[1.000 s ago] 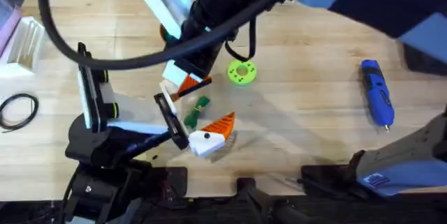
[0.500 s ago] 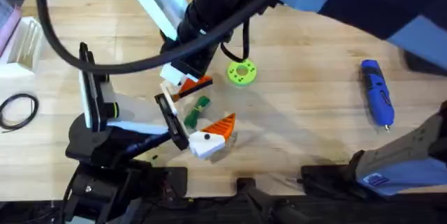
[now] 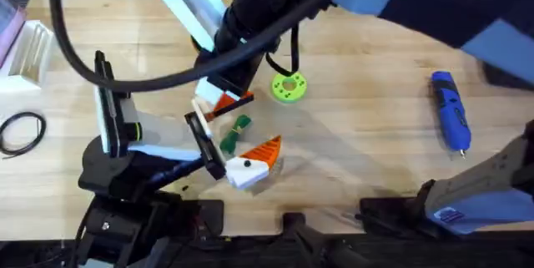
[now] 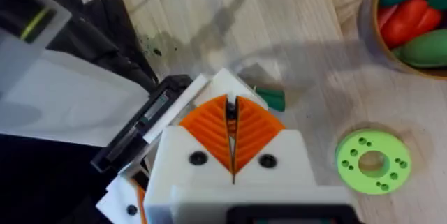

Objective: Pick up the gripper from the table and insert it into the empty holder that is missing its gripper. Then pick up a screw, insert it into the mounting hole, and use the screwdriver to tighten it. Finally, clean up the table by picking up the vegetable and placing it into the bucket.

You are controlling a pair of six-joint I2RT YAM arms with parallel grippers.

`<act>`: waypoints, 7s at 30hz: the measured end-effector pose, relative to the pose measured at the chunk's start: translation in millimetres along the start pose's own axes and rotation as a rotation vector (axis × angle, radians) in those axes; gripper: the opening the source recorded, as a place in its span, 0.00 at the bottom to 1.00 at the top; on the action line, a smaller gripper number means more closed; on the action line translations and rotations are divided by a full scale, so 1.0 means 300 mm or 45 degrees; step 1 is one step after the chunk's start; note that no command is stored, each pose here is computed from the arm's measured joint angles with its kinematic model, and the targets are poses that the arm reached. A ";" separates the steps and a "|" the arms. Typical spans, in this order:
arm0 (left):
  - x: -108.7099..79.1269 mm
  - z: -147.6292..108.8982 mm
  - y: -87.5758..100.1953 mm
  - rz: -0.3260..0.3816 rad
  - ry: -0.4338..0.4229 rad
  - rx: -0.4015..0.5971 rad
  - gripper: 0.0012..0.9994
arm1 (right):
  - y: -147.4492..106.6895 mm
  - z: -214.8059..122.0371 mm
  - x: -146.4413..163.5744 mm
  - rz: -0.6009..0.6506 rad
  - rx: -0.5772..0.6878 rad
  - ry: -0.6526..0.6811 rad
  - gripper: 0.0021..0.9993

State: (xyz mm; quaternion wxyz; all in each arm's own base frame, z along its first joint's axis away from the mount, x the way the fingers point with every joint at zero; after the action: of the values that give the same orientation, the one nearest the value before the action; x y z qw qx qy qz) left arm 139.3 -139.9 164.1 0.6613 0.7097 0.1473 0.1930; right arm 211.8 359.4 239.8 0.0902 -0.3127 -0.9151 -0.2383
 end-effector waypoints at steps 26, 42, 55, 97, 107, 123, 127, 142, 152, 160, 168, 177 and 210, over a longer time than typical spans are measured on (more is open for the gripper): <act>-0.002 0.000 0.000 -0.002 -0.005 0.000 0.99 | -0.006 0.002 0.000 0.004 0.013 -0.001 0.00; -0.001 0.000 -0.001 -0.015 -0.001 0.001 0.99 | 0.004 0.029 -0.005 0.006 0.015 -0.002 0.28; 0.000 0.000 0.000 0.002 0.000 0.000 0.99 | 0.015 -0.150 -0.171 0.271 -0.109 -0.082 0.99; 0.000 0.000 0.001 0.015 0.000 -0.001 0.01 | -0.637 -0.384 -0.070 0.224 -0.446 0.244 0.99; 0.000 0.000 0.001 0.015 0.001 -0.001 0.01 | -0.562 -0.335 -0.176 0.285 -0.433 0.144 0.99; 0.000 0.000 0.001 0.015 0.001 -0.001 0.01 | -0.954 -0.492 -0.936 1.263 -0.239 -0.964 0.99; 0.000 0.000 0.001 0.015 0.001 -0.001 0.01 | -1.094 -0.527 -1.003 1.373 -0.137 -1.043 0.99; 0.000 0.000 0.001 0.015 0.001 -0.001 0.01 | -1.280 -0.441 -1.161 1.411 0.043 -0.934 0.99; 0.000 0.000 0.000 0.015 0.001 0.000 0.01 | -1.291 -0.336 -1.239 1.391 0.047 -0.815 0.89; 0.000 0.000 0.001 0.015 0.001 -0.001 0.01 | -1.284 -0.330 -1.237 1.377 0.042 -0.791 0.38; 0.000 0.000 0.001 0.015 0.001 -0.001 0.01 | -1.285 -0.334 -1.241 1.366 0.041 -0.804 0.02; 0.000 0.000 0.000 0.015 0.001 -0.001 0.01 | -1.134 -0.495 -1.156 1.211 -0.249 -0.905 0.02; 0.000 0.000 0.001 0.015 0.001 -0.001 0.01 | -0.040 -0.533 0.012 -0.202 -1.741 0.332 0.02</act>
State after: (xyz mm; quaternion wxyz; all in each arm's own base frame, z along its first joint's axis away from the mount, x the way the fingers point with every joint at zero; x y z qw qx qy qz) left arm 139.3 -140.0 164.3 0.6603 0.7104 0.1431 0.1972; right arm 204.0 274.4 375.6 -0.0355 -0.2003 -0.5618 -0.8019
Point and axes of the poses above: each hand's point on the last joint's axis, 136 mm out from that joint toward the fingers, its own z axis out along the fingers, its own x axis along the line the jaws close on, y = z × x, the point moved 3 cm from there along -z, back along the fingers, and after that the axes turned 15 degrees about z, right-handed, at the moved point
